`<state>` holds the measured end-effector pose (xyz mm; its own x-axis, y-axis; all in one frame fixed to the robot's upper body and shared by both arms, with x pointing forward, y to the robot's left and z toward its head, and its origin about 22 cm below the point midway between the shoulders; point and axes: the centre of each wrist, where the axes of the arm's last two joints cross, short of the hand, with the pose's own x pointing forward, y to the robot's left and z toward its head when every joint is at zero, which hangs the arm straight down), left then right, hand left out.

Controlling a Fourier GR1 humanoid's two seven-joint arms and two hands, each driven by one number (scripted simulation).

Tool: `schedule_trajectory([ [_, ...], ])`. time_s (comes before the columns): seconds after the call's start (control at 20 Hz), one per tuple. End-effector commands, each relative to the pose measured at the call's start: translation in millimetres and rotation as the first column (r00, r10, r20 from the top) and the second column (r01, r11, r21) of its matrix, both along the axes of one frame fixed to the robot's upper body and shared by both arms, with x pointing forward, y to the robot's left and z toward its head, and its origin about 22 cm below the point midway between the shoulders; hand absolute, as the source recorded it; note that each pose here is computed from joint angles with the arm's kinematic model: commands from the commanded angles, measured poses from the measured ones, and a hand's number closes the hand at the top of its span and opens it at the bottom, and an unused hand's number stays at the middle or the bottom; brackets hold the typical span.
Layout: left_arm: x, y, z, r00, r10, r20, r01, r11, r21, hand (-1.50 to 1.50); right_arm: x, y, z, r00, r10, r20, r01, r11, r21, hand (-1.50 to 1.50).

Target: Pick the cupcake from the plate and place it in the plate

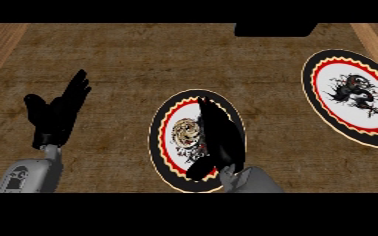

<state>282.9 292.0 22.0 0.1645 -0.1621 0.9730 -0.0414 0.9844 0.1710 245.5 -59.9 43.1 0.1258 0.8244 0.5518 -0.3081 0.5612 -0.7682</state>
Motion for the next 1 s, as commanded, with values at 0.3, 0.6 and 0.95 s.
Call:
schedule_trajectory([
  [0.3, -9.0, -10, -1, 1.0, -0.012, 0.007, 0.012, 1.0, 0.001, 0.0, 35, 8, 6, 0.999, -0.011, -0.035, 0.009, 0.998, -0.056, -1.5],
  [0.6, 11.6, -27, -1, 1.0, 0.007, 0.0, -0.007, 1.0, -0.014, 0.0, 26, 15, -9, 0.997, 0.012, -0.077, -0.019, 0.995, -0.093, -1.5],
  [0.95, -1.0, -6, 9, 1.0, -0.021, -0.002, 0.021, 1.0, -0.004, 0.0, 39, 21, -26, 0.976, 0.171, -0.137, -0.182, 0.981, -0.073, 1.5],
])
